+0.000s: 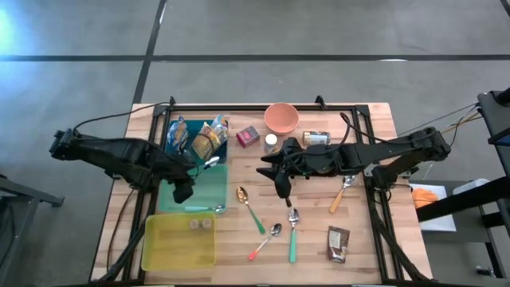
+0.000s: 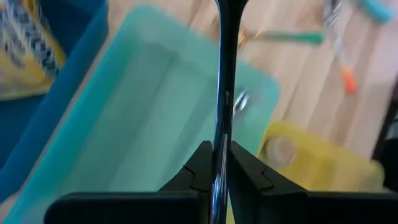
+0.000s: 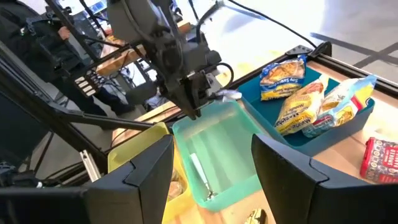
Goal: Pick & Place Food Item
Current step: Put the silver spoon into the light blue bin
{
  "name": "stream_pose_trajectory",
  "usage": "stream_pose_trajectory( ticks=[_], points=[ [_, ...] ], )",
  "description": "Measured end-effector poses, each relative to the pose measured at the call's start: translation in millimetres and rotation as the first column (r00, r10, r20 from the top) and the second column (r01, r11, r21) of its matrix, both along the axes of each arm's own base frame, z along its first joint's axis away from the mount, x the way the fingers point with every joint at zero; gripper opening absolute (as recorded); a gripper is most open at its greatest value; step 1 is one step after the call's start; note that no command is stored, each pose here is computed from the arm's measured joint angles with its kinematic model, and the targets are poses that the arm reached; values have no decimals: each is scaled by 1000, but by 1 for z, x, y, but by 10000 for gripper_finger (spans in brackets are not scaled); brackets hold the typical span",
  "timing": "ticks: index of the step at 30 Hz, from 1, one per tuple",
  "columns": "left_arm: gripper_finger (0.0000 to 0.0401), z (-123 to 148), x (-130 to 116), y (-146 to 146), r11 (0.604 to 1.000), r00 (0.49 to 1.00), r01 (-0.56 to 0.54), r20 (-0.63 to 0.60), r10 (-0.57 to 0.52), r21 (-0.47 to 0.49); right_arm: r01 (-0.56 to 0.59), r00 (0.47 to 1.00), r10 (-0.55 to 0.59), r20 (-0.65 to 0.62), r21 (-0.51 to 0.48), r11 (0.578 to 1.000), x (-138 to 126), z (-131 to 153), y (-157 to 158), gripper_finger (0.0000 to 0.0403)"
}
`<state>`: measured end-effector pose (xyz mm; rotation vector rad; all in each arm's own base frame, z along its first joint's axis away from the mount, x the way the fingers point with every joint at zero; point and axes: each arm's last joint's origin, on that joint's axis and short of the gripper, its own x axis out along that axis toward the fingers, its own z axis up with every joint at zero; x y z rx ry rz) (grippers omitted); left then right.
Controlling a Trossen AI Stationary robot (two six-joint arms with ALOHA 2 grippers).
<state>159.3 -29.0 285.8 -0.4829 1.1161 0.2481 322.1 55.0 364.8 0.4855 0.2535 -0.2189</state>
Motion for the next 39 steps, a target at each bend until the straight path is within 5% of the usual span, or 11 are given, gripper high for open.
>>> stream_pose_trajectory(
  ticks=[8,15,32,39],
  points=[
    [26,-27,13,-3,994,956,98,-283,-79,54,5,1000,-5,1,3,1000,0,0,-1,212],
    [26,-48,31,-5,972,900,212,-407,-155,100,1,1000,0,-12,31,1000,-1,-2,2,212],
    [26,-107,13,-8,981,891,195,-414,-184,-17,-9,999,10,-34,34,999,-12,3,7,212],
    [26,-119,18,-9,985,928,171,-331,-173,-36,-2,999,3,-32,31,1000,-14,5,4,212]
  ],
)
